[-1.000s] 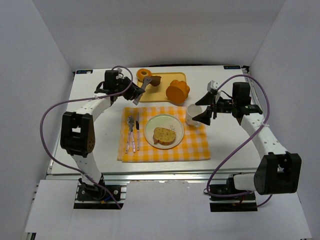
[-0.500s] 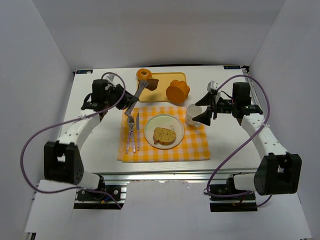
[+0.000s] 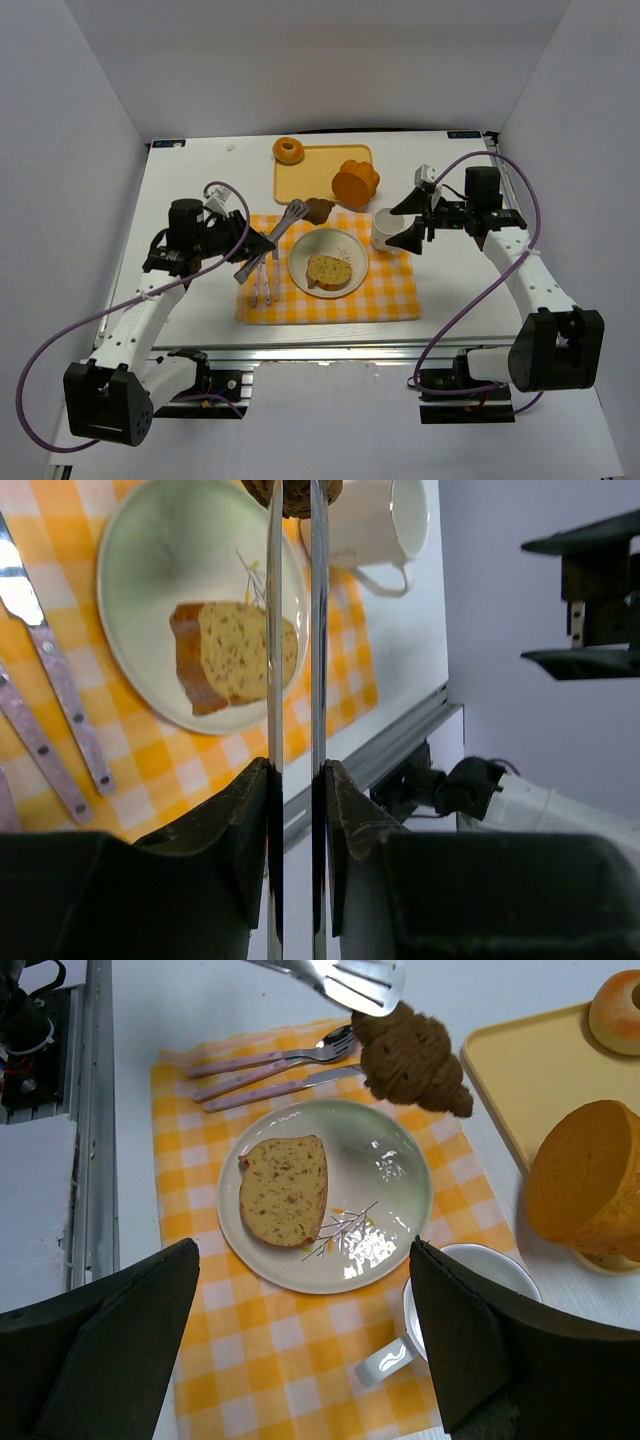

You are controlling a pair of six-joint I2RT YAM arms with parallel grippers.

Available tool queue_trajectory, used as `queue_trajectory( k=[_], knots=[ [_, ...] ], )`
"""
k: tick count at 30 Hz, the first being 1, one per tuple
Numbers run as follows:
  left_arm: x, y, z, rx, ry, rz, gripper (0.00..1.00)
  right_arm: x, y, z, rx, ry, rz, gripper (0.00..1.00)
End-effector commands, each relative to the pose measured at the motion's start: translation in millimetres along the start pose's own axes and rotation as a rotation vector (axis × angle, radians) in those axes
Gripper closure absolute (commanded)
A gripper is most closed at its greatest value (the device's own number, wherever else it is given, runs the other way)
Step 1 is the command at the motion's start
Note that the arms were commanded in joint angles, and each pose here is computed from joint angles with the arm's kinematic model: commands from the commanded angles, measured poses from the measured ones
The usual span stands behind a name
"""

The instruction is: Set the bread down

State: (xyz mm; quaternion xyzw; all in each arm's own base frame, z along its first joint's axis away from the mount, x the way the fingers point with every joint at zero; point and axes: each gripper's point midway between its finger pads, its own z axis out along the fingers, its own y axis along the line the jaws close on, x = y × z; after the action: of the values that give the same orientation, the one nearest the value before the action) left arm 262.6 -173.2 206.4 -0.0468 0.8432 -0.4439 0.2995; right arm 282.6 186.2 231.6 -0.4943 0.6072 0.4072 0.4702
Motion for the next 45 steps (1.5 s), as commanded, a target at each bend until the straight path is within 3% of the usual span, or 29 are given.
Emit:
queue_trajectory(
  k=[1,13,17,22,28,36,45],
  knots=[
    [20,-13,-6,0.059,0.058,0.051,0.98,-23,3,-6,0.002,-0.027,-0.072,0.11],
    [58,9,21,-0.046,0.263,0.078,0.94,-27,4,-11,0.018,-0.031,-0.084,0.11],
    [57,13,22,-0.066,0.261,0.079,0.84,-24,7,-12,0.020,-0.033,-0.079,0.11],
    [47,16,25,-0.110,0.229,0.088,0.62,-24,9,-11,0.015,-0.038,-0.072,0.11],
    [36,13,33,-0.097,0.174,0.065,0.60,-25,8,-11,0.008,-0.046,-0.068,0.11],
    [38,16,36,-0.097,0.190,0.059,0.59,-22,10,-11,0.010,-0.042,-0.062,0.11],
    [39,16,38,-0.090,0.195,0.055,0.49,-22,9,-10,0.009,-0.044,-0.062,0.11]
  ],
)
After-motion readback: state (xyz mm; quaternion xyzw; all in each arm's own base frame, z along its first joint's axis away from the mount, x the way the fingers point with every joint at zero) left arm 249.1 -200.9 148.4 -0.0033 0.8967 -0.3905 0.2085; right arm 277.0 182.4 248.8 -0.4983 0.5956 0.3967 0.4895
